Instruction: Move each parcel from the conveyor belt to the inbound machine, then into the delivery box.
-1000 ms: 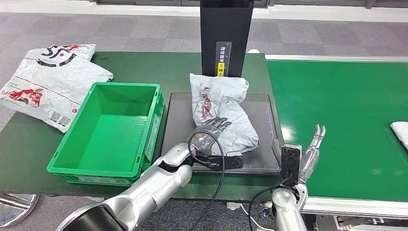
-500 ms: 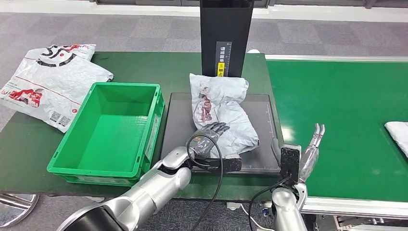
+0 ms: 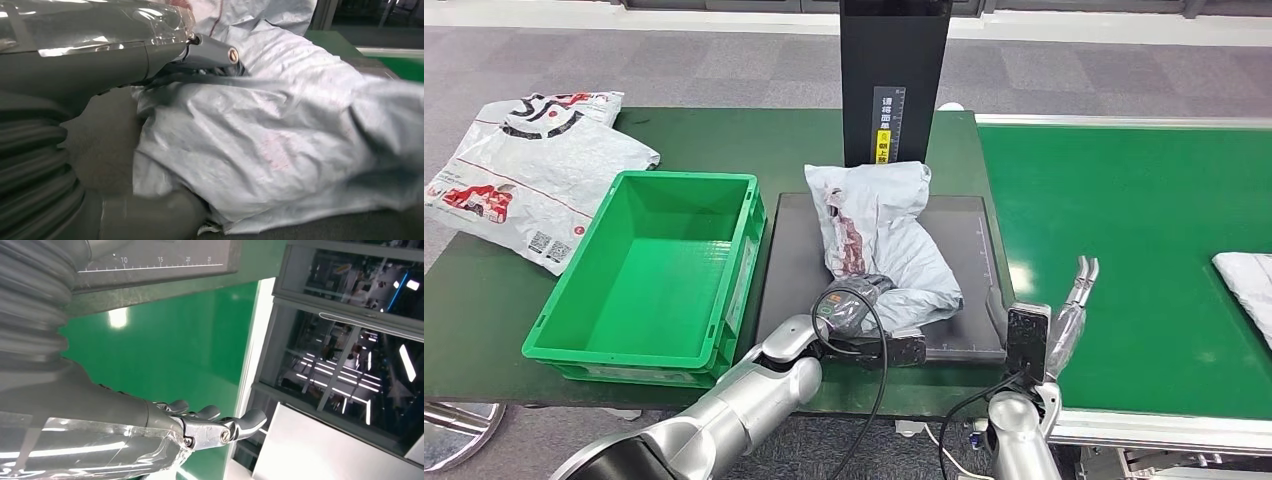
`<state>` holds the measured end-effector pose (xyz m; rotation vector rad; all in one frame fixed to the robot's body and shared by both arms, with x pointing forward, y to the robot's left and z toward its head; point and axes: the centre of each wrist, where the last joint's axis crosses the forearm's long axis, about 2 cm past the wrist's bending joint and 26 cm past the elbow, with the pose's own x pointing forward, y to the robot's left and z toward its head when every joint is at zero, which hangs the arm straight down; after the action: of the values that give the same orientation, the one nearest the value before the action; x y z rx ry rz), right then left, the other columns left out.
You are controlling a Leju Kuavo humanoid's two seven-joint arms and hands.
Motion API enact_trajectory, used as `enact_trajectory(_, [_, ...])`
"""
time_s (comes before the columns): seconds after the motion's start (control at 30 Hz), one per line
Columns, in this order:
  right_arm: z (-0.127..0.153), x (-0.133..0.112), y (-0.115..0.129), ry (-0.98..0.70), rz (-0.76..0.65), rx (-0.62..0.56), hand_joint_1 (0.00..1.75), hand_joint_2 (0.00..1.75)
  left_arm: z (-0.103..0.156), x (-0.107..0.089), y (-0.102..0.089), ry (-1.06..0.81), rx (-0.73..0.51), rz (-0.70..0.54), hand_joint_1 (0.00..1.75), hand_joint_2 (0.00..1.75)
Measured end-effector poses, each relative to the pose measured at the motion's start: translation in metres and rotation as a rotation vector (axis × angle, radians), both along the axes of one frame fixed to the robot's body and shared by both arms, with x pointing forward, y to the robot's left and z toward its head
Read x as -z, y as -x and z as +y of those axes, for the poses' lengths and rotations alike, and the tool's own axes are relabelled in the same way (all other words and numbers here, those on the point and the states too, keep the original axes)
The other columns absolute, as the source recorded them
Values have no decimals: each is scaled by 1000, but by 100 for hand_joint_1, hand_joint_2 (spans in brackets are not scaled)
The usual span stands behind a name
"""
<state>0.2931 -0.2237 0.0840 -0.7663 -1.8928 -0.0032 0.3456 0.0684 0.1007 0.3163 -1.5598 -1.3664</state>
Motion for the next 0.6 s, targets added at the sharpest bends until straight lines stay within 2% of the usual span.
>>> enact_trajectory(0.6, [2, 0, 6, 9, -6, -12, 0, 175, 1, -2, -1, 50, -4, -28, 175, 175])
